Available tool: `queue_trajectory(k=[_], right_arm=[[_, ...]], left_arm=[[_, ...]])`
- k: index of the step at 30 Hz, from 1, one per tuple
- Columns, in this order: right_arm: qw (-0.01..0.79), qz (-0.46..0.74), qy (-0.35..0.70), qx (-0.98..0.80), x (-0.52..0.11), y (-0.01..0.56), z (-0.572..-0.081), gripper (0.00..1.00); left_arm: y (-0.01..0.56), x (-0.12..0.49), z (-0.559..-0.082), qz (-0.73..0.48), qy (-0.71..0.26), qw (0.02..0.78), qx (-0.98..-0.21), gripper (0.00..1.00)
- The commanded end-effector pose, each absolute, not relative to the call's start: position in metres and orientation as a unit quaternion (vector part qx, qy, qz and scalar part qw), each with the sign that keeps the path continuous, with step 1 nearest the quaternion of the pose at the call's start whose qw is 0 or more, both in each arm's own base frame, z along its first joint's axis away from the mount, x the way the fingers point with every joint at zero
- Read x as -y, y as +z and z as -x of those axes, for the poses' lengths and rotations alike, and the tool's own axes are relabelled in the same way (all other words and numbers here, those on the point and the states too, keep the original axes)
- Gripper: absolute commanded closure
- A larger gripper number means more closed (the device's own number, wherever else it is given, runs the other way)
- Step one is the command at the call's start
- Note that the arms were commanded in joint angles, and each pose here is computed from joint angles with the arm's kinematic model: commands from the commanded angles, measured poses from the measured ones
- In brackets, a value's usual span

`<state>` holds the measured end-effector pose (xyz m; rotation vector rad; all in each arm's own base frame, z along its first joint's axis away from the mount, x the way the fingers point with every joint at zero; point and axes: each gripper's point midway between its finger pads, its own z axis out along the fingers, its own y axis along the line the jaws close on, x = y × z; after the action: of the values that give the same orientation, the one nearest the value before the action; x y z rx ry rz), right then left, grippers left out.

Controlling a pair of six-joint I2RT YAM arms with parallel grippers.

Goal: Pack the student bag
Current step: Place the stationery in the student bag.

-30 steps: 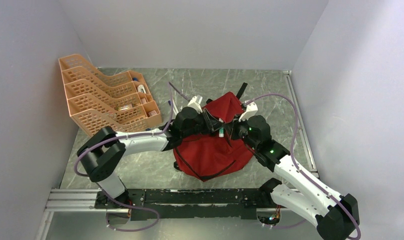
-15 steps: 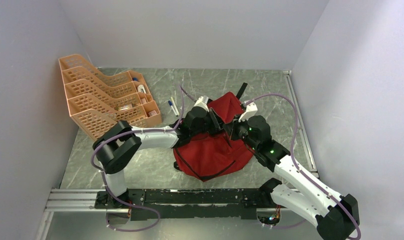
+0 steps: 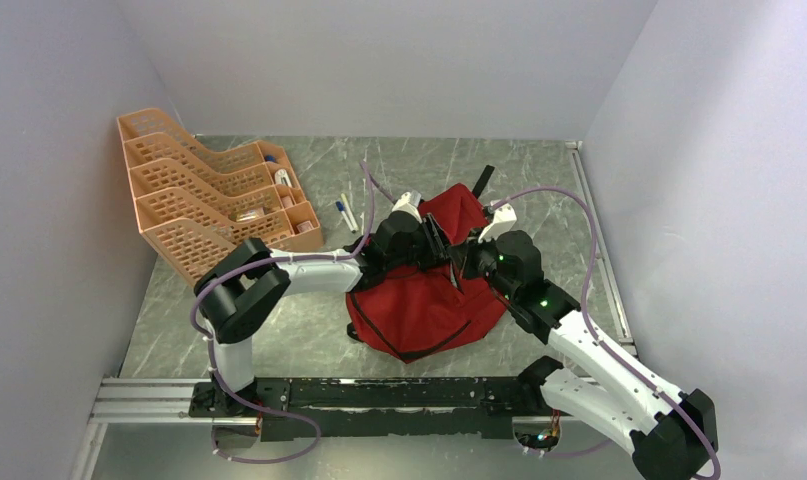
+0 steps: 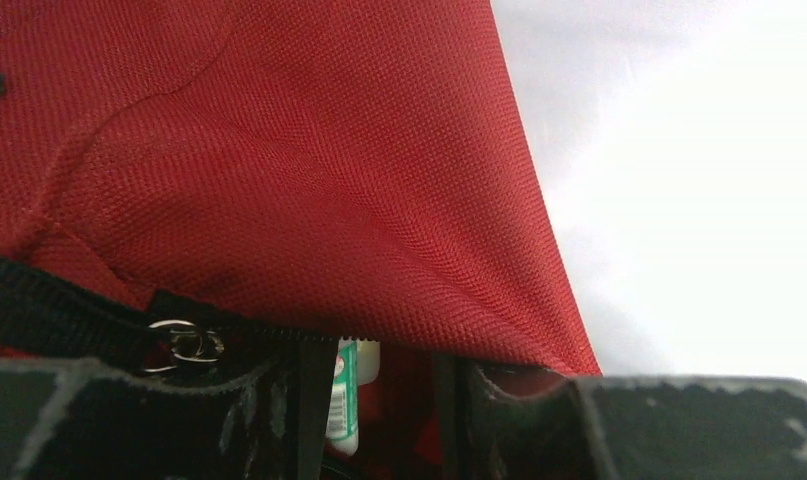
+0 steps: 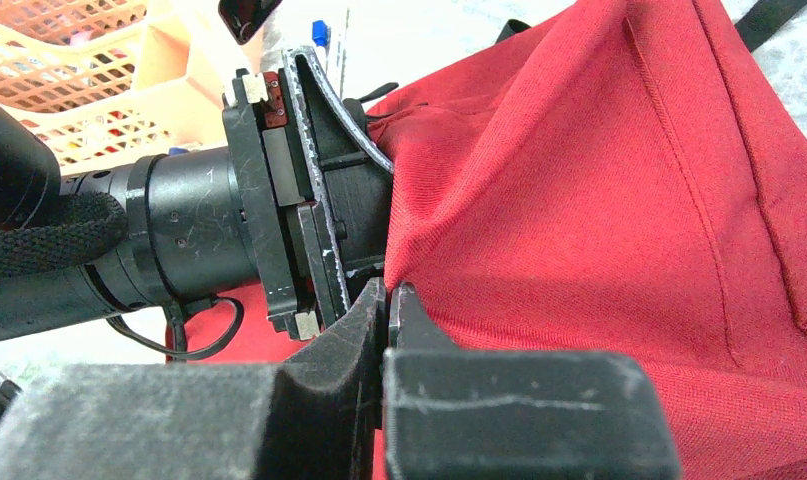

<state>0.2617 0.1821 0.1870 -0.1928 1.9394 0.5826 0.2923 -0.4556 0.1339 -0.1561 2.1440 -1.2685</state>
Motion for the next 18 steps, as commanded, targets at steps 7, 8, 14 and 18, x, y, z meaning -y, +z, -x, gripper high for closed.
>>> queue_trajectory(k=[7,8,14,18], right_arm=[[0.542,0.091,0.254,-0.796,-0.185,0.202,-0.258,1.0],[0.544,0.09,0.251,-0.796,-0.184,0.202,-0.259,1.0],[0.547,0.091,0.245,-0.795,-0.184,0.203,-0.262,1.0],[0.544,0.091,0.251,-0.796,-0.187,0.2,-0.262,1.0]], left_arm=[[0.173,0.435,-0.28,0.007,-0.48,0.365,-0.798,0.61],[0.172,0.43,-0.274,-0.004,-0.476,0.366,-0.8,0.61],[0.173,0.394,-0.239,-0.068,-0.477,0.379,-0.79,0.61],[0.168,0.36,-0.225,-0.096,-0.454,0.414,-0.783,0.6]])
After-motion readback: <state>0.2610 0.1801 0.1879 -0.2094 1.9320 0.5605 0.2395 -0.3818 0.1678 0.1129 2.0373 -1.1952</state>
